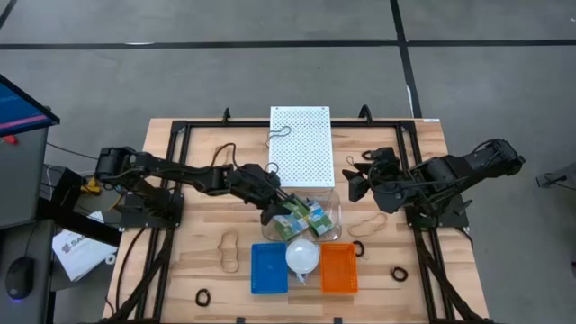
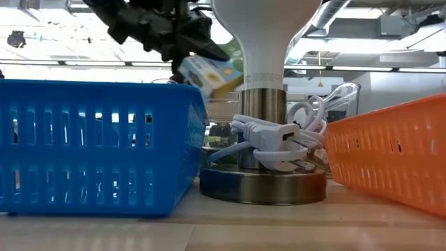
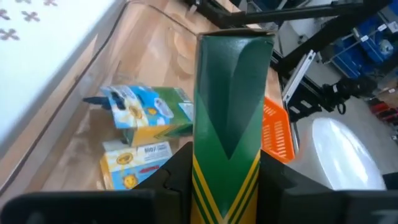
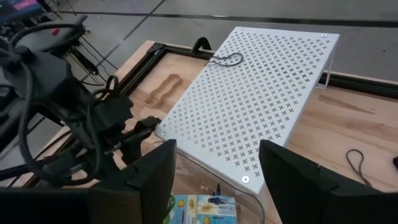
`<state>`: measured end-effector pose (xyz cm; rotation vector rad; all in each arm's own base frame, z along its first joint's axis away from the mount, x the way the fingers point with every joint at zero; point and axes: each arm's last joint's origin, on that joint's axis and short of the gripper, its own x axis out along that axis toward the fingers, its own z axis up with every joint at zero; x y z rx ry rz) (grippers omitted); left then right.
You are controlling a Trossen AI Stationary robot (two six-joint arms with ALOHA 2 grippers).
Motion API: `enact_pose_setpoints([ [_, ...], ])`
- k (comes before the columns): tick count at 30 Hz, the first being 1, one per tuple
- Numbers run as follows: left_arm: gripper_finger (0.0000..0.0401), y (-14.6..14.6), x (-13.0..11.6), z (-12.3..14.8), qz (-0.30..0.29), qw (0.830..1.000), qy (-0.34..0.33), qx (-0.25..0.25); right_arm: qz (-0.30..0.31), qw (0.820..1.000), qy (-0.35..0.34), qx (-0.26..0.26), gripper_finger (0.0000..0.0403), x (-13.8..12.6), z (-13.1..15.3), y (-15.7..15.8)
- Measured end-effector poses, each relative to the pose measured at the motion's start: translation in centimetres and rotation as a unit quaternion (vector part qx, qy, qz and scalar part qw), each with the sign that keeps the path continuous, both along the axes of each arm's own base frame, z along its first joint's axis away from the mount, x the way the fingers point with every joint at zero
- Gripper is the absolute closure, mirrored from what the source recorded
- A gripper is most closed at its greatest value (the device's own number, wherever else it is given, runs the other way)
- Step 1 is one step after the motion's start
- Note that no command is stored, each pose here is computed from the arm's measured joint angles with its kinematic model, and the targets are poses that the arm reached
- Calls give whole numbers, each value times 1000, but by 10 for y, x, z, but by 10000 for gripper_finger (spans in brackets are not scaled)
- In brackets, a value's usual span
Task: Pick & Place Office Desk Supplies
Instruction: Put the crayon box into the transparent bin, then put the black rubberband into the blue bin
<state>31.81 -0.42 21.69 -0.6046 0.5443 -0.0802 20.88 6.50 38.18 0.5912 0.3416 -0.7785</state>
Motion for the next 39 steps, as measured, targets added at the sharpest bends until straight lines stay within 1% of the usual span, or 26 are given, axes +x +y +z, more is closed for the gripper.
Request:
enact_pose_setpoints([
  [2, 305, 0, 0, 1, 0, 1000, 0, 0, 0, 1000, 0, 0, 177, -1, 0, 0],
  [6, 302, -1, -5, -7, -9, 999, 42, -6, 1, 1000, 0, 0, 177, -1, 0, 0],
  [10, 281, 0, -6, -8, -5, 999, 53, -4, 1, 1000, 1, 0, 177, -1, 0, 0],
  [12, 263, 2, -9, -2, 5, 999, 43, 0, 1, 1000, 1, 0, 177, -1, 0, 0],
  [14, 243, 6, -9, 7, 15, 1000, 20, 3, 1, 1000, 2, -1, 177, -1, 0, 0],
  [15, 233, 8, -12, 8, 22, 999, 26, 6, 1, 1000, 3, -1, 177, -1, 0, 0],
  [19, 196, 18, -21, 23, 49, 998, 3, 25, 2, 1000, 6, -1, 177, -2, 0, 0],
  [22, 179, 22, -29, 39, 61, 997, -28, 31, 3, 1000, 7, 1, 177, -2, 0, 0],
  [23, 177, 23, -32, 42, 59, 997, -31, 35, 4, 1000, 7, 0, 177, -2, 0, 0],
  [24, 176, 22, -33, 47, 52, 997, -49, 40, 3, 1000, 7, 0, 177, -2, 0, 0],
  [25, 176, 22, -35, 52, 48, 996, -59, 41, 4, 1000, 7, 0, 177, -2, 0, 0],
  [28, 191, 19, -40, 53, 31, 997, -51, 42, 4, 1000, 9, -1, 177, -2, -1, 0],
  [31, 218, 15, -43, 49, 10, 998, -29, 63, 5, 1000, 10, -2, 177, -2, -1, 0],
  [33, 238, 15, -46, 50, 9, 998, -22, 64, 5, 1000, 8, -1, 177, -2, 0, 0],
  [36, 266, 14, -58, 47, 2, 998, 30, 59, 8, 1000, 7, 6, 177, -1, 0, 0],
  [39, 286, 5, -80, 42, -46, 992, 113, 36, 9, 1000, 7, 8, 177, -1, 0, 1],
])
